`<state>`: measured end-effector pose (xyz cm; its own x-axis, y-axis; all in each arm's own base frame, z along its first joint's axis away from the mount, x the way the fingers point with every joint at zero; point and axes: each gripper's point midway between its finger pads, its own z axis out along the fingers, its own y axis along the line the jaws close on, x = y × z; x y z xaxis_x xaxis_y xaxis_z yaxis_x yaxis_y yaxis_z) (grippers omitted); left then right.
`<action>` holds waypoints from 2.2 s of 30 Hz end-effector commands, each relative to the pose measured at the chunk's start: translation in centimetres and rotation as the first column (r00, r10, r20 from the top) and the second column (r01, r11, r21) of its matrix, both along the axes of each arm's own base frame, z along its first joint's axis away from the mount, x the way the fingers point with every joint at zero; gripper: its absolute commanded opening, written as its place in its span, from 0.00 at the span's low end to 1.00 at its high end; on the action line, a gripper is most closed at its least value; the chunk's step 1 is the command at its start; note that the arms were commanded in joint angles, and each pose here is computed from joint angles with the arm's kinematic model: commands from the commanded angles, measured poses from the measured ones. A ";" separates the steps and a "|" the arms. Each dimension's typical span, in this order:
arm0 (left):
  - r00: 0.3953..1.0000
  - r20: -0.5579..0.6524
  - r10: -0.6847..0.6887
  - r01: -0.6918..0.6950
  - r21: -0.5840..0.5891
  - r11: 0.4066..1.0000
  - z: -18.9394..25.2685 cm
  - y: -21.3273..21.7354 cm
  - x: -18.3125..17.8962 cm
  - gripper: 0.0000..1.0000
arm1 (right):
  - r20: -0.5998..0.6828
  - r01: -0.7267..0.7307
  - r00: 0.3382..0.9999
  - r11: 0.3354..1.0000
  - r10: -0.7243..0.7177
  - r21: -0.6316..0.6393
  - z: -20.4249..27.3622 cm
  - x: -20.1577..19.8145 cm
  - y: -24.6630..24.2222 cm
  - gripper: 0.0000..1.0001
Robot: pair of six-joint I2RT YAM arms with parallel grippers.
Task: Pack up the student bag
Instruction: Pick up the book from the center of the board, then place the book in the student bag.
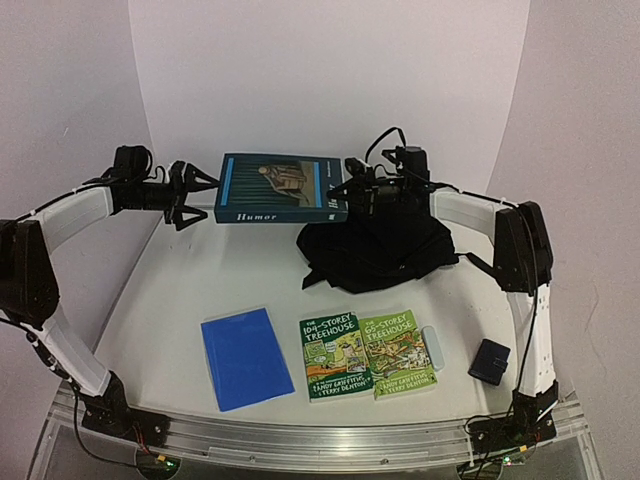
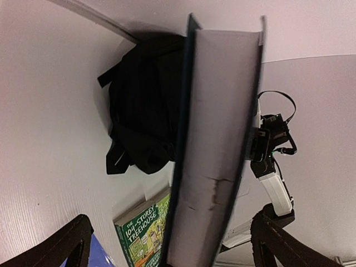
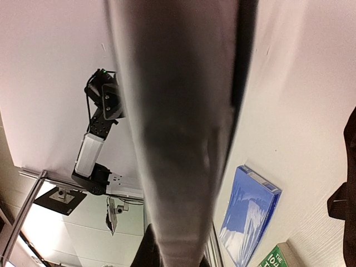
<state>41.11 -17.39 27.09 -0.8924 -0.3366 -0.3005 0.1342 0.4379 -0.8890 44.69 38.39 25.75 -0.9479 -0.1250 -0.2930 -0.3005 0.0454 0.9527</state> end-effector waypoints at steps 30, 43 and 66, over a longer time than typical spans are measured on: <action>0.997 0.059 0.058 -0.048 -0.152 0.987 1.9 -0.4 2.6 0.00 | 0.362 0.363 0.899 0.882 -0.246 -0.301 -2.1 5.6 -4.7 0.94; 0.955 0.001 0.298 -0.297 -0.030 0.954 0.5 3.8 3.5 0.00 | 0.619 0.336 0.710 0.610 0.337 -0.717 -11.8 2.8 -4.5 0.69; 0.940 -0.020 0.340 -0.339 0.020 0.941 -0.8 4.7 1.1 0.00 | 0.645 0.417 0.655 0.524 0.393 -0.743 -14.6 5.1 -1.6 0.10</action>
